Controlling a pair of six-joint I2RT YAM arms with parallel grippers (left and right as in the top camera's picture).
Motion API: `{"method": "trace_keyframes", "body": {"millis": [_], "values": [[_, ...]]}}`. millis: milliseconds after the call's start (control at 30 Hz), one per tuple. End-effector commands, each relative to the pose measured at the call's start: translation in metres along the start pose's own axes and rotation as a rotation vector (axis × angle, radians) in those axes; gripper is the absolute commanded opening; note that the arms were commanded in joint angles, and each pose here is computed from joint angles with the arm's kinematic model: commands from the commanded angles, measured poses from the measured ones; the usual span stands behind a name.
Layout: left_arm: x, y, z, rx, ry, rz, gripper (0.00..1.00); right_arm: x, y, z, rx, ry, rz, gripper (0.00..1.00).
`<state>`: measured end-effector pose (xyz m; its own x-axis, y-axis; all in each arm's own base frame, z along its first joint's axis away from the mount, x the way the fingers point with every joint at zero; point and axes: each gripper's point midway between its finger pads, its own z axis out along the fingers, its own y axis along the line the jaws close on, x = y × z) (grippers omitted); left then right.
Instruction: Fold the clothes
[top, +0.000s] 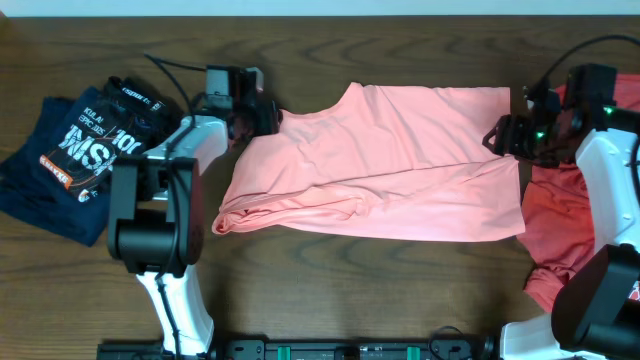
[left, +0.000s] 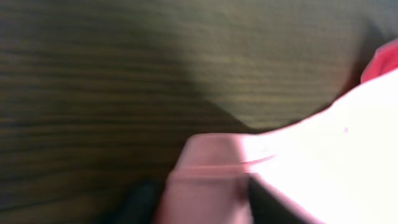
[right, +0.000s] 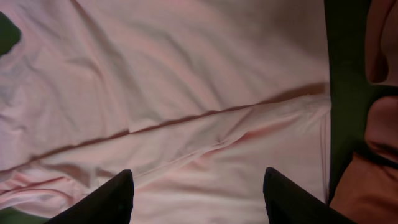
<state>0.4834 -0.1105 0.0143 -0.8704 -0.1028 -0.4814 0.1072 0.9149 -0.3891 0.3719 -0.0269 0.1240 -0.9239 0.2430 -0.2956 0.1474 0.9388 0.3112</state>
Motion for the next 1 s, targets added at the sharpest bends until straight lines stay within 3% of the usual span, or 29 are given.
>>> {"method": "trace_keyframes", "body": {"millis": [0,33,367,500,767,967], "values": [[0.001,-0.007,0.008,0.019,0.014,0.028,0.13,-0.005,-0.001,-0.002,0.072,-0.020,-0.051,0.66],[0.002,-0.007,0.008,0.018,0.018,0.027,0.07,-0.006,-0.002,-0.001,0.086,-0.024,-0.056,0.66],[-0.018,-0.016,-0.041,0.053,-0.019,-0.025,0.06,-0.056,-0.014,0.021,0.158,-0.181,-0.092,0.64],[-0.022,-0.029,-0.058,0.061,-0.027,-0.010,0.06,-0.078,-0.024,0.047,0.188,-0.189,-0.083,0.69],[-0.007,-0.028,-0.056,0.053,0.023,-0.025,0.06,-0.144,-0.032,0.104,0.177,-0.252,-0.098,0.79],[-0.003,-0.027,-0.055,0.051,0.031,-0.028,0.06,-0.160,-0.038,0.144,0.165,-0.278,-0.069,0.79]]}}
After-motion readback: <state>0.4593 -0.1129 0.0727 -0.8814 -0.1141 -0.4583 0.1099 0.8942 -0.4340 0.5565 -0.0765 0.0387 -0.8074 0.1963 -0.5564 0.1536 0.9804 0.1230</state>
